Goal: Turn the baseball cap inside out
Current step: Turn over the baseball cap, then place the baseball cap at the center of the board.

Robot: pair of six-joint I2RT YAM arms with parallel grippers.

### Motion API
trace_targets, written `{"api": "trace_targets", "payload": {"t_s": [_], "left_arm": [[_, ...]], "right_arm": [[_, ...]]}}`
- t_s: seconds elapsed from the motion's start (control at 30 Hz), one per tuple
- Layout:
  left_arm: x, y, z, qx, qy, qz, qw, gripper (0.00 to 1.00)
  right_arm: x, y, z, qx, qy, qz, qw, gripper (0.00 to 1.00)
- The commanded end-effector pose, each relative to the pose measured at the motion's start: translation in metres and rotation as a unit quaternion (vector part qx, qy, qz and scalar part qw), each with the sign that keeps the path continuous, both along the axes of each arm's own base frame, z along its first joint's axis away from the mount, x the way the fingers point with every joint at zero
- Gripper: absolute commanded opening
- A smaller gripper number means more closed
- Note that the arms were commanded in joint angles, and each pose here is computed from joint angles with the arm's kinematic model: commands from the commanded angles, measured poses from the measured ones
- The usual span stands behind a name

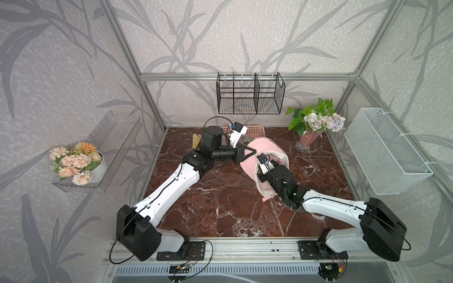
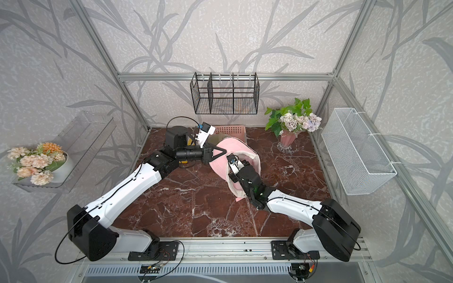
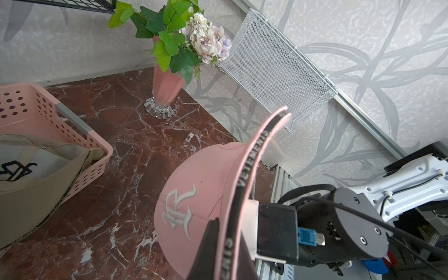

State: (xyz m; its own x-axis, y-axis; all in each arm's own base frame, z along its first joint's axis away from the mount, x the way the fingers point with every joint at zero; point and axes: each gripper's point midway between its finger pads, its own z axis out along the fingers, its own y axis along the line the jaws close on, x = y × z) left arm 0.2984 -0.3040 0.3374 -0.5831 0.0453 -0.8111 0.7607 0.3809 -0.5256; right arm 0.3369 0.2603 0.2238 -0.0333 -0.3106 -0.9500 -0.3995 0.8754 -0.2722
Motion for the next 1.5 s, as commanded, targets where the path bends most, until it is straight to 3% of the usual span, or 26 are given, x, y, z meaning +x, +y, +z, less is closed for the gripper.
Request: {"api": "trace_targets", "payload": {"t_s": [0.0, 0.17, 0.4, 0.6, 0.8, 0.9, 1.0, 1.1, 1.27, 1.37, 1.47], "left_arm": [[-0.025, -0.004, 0.038, -0.048, -0.02, -0.044, 0.998, 0.0], [-0.005, 0.008, 0.026, 0.001, -0.034, 0.026, 0.999, 0.0], [0.009, 0.022, 0.026, 0.024, -0.049, 0.08, 0.995, 0.01], [0.011, 0.021, 0.028, 0.013, -0.047, 0.082, 0.995, 0.0], [0.012, 0.019, 0.028, 0.007, -0.049, 0.079, 0.996, 0.0], [0.012, 0.019, 0.027, 0.012, -0.07, 0.075, 0.995, 0.0], [0.019, 0.02, 0.027, 0.026, -0.108, 0.082, 0.99, 0.0], [0.029, 0.024, 0.03, 0.049, -0.155, 0.103, 0.981, 0.0], [0.039, 0.033, 0.045, 0.095, -0.257, 0.123, 0.954, 0.0], [0.037, 0.036, 0.049, 0.126, -0.326, 0.118, 0.93, 0.0], [0.028, 0.036, 0.045, 0.165, -0.401, 0.104, 0.895, 0.0]], "right_arm": [[0.013, -0.016, 0.006, 0.01, -0.013, -0.064, 0.998, 0.14], [0.014, -0.038, 0.006, -0.003, -0.011, -0.12, 0.993, 0.16], [0.002, -0.086, -0.023, -0.067, 0.036, -0.215, 0.974, 0.16], [-0.015, -0.092, -0.043, -0.069, 0.078, -0.19, 0.976, 0.16], [-0.025, -0.067, -0.037, -0.043, 0.095, -0.1, 0.99, 0.2], [-0.036, -0.049, -0.013, 0.001, 0.104, -0.038, 0.994, 0.33], [-0.052, -0.03, 0.012, 0.052, 0.124, 0.035, 0.99, 0.58], [-0.059, -0.03, 0.036, 0.097, 0.151, 0.051, 0.982, 0.67], [-0.057, -0.065, 0.054, 0.182, 0.213, -0.001, 0.96, 0.67], [-0.06, -0.079, 0.063, 0.266, 0.257, 0.006, 0.929, 0.67], [-0.059, -0.094, 0.068, 0.347, 0.298, -0.014, 0.889, 0.63]]}}
